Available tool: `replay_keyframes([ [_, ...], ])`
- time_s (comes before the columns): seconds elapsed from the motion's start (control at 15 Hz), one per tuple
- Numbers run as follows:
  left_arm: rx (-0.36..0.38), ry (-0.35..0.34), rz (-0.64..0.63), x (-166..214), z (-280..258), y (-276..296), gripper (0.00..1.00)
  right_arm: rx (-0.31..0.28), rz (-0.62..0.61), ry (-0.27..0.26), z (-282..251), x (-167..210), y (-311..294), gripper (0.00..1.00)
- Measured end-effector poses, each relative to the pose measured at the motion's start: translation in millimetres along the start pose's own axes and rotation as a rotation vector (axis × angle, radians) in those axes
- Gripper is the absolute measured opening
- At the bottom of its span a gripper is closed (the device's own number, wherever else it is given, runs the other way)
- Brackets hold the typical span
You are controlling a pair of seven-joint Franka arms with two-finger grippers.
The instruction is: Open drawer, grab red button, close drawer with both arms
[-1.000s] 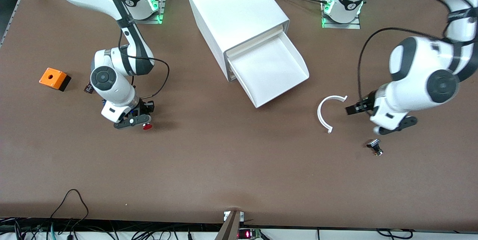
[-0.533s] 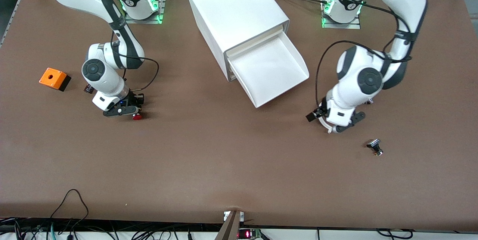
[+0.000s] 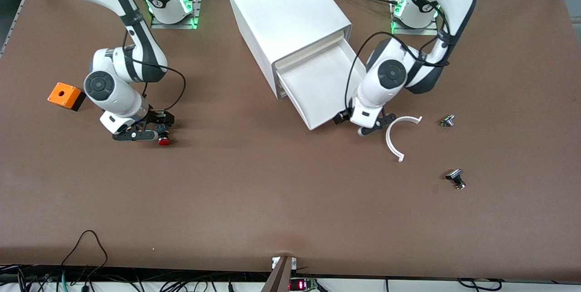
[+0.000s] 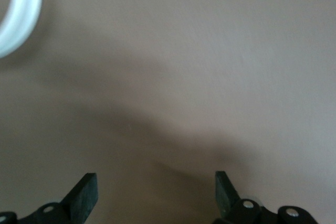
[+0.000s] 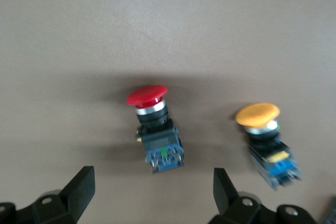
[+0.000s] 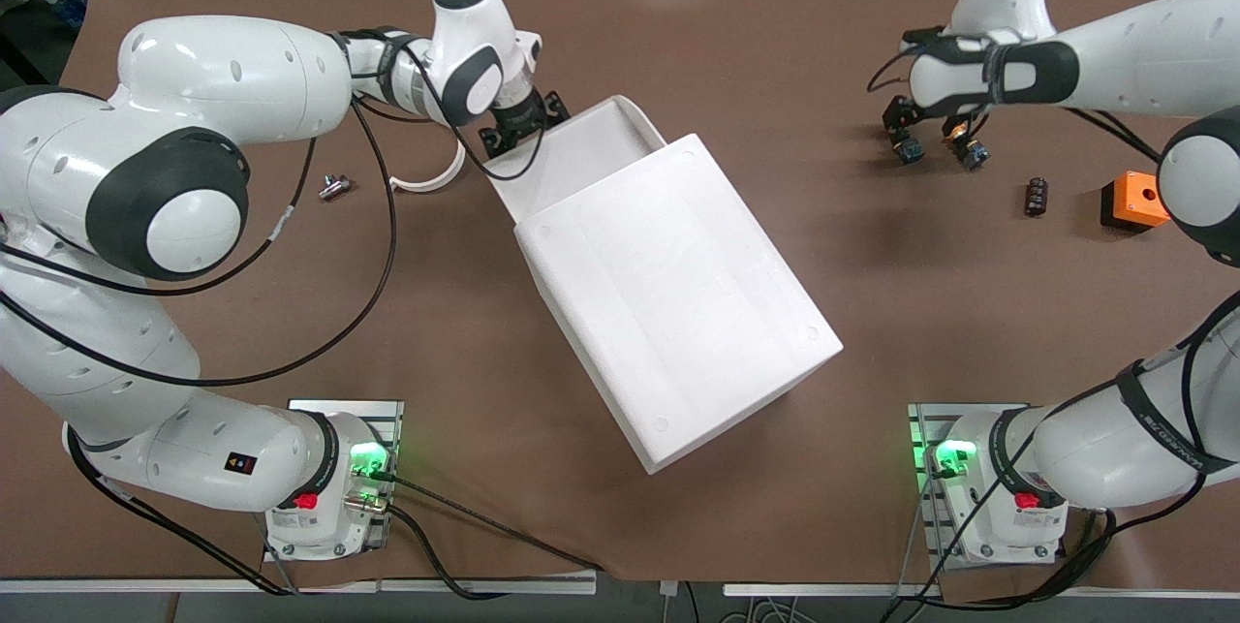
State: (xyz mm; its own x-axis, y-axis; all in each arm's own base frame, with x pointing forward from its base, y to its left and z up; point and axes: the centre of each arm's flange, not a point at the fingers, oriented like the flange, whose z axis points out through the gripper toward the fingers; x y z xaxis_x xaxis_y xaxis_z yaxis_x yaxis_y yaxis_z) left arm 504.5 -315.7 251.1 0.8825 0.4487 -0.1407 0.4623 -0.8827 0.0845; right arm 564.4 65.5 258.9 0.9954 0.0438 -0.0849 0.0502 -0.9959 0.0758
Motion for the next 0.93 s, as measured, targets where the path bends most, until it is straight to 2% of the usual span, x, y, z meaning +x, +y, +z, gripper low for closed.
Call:
replay_keyframes([
  [0.2,-0.003,-0.046,0.034,-46,5,14,0.99,-0.006,0.017,-0.050,-54,16,2,1.00],
  [0.4,-0.017,-0.098,0.016,-80,7,22,0.99,-0.008,0.027,-0.059,-88,26,3,1.00],
  [0.73,-0.015,-0.171,0.018,-122,17,26,0.99,-0.001,0.034,0.002,-154,39,6,1.00],
  [0.93,-0.011,-0.194,0.017,-135,20,26,1.00,0.006,0.046,0.046,-192,39,14,1.00],
])
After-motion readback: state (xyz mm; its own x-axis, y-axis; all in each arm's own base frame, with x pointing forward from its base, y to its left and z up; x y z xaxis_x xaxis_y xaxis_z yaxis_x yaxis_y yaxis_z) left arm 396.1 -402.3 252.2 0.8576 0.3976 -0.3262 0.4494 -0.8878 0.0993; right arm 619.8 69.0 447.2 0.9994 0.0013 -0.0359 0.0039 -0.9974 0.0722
